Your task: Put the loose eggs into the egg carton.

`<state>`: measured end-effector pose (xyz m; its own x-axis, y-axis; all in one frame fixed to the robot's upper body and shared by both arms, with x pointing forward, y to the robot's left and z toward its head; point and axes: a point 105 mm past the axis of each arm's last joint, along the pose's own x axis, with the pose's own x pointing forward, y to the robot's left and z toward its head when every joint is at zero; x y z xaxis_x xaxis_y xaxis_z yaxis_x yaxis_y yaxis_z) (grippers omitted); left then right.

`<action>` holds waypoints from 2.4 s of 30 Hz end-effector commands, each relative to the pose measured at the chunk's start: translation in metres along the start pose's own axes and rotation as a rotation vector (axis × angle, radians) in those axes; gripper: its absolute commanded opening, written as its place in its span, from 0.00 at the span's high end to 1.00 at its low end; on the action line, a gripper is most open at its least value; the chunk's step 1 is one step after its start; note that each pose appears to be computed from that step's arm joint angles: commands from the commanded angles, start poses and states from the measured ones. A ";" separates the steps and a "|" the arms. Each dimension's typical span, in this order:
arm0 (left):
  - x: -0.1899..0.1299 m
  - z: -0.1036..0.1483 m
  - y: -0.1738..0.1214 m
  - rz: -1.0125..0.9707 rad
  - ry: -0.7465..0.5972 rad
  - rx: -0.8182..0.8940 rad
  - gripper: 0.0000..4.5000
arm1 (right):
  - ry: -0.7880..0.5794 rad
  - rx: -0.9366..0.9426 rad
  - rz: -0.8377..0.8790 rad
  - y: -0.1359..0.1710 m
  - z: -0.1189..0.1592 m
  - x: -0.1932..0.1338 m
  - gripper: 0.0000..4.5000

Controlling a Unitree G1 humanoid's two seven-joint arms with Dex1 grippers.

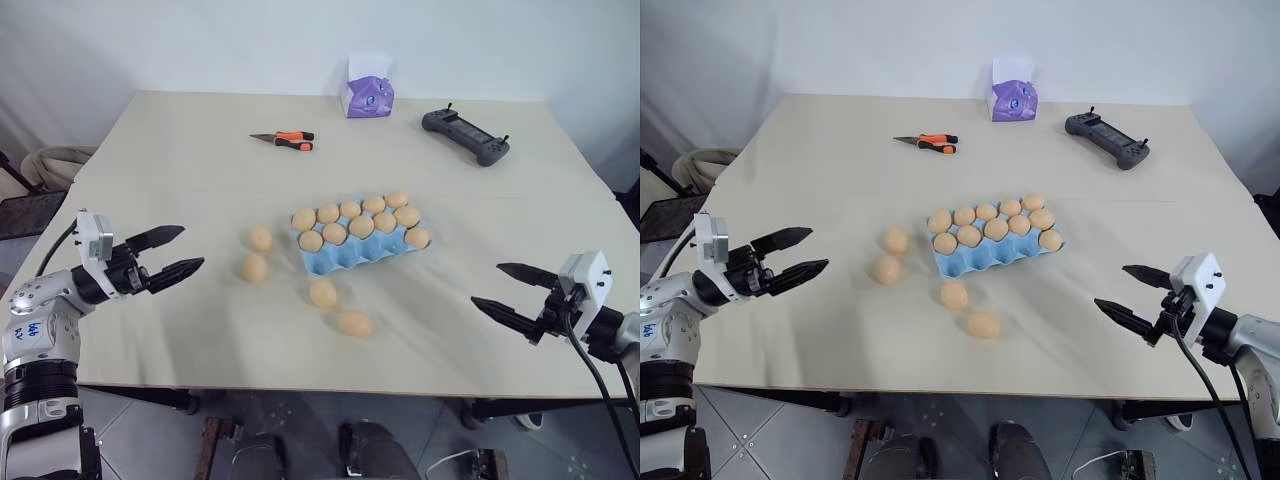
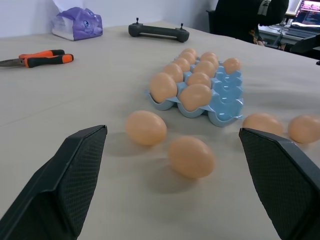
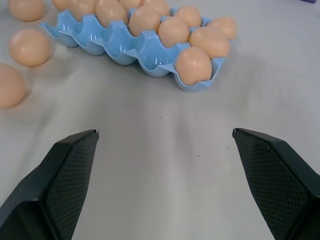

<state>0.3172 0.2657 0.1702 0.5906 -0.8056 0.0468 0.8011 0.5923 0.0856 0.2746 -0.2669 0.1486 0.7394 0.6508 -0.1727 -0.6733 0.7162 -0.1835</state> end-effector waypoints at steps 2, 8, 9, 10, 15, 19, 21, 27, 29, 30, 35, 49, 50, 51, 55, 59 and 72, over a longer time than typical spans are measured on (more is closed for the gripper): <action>-0.007 0.017 0.000 0.003 -0.036 0.070 0.00 | -0.043 -0.036 -0.013 -0.002 0.014 -0.001 0.00; -0.006 0.017 0.003 0.031 -0.033 0.007 0.00 | -0.048 -0.033 -0.012 -0.002 0.015 0.001 0.00; -0.006 0.017 0.001 0.022 -0.024 0.004 0.00 | -0.048 -0.033 -0.012 -0.003 0.015 0.001 0.00; -0.005 0.016 -0.001 0.014 -0.017 0.008 0.00 | -0.049 -0.033 -0.013 -0.003 0.015 0.001 0.00; -0.005 0.017 -0.004 0.006 -0.024 0.050 0.00 | -0.071 -0.033 -0.025 -0.005 0.021 0.003 0.00; -0.003 0.022 -0.005 -0.010 -0.059 0.077 0.00 | -0.067 -0.024 -0.047 -0.005 0.024 0.004 0.00; -0.003 0.022 -0.006 -0.022 -0.062 0.083 0.00 | -0.067 -0.026 -0.047 -0.002 0.027 0.005 0.00; -0.002 0.016 -0.019 -0.119 -0.071 0.097 0.00 | -0.026 -0.006 0.008 0.028 0.039 0.022 0.00; 0.000 0.013 -0.024 -0.161 -0.065 0.092 0.00 | -0.035 -0.008 0.061 0.047 0.048 0.033 0.00; 0.001 0.013 -0.026 -0.175 -0.066 0.095 0.00 | -0.037 -0.010 0.085 0.056 0.051 0.038 0.00; 0.005 0.007 -0.032 -0.248 -0.050 0.107 0.00 | 0.005 -0.021 0.158 0.085 0.053 0.059 0.00; 0.011 0.005 -0.037 -0.314 -0.048 0.107 0.00 | 0.149 0.007 0.326 0.130 0.027 0.101 0.00; 0.010 0.004 -0.038 -0.316 -0.046 0.107 0.00 | 0.150 0.013 0.347 0.135 0.026 0.101 0.00; 0.009 0.004 -0.038 -0.316 -0.045 0.108 0.00 | 0.155 0.017 0.368 0.141 0.024 0.103 0.00; 0.007 0.004 -0.040 -0.313 -0.042 0.109 0.00 | 0.172 0.010 0.404 0.152 0.018 0.110 0.00; 0.006 0.004 -0.040 -0.306 -0.039 0.111 0.00 | 0.170 0.002 0.408 0.152 0.015 0.117 0.00; 0.002 0.005 -0.039 -0.282 -0.040 0.120 0.00 | 0.152 -0.032 0.396 0.142 0.016 0.125 0.37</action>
<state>0.2903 0.2363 0.1597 0.3352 -0.9416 0.0319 0.9274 0.3358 0.1650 0.2709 -0.0829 0.1010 0.4188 0.7997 -0.4301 -0.8988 0.4326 -0.0707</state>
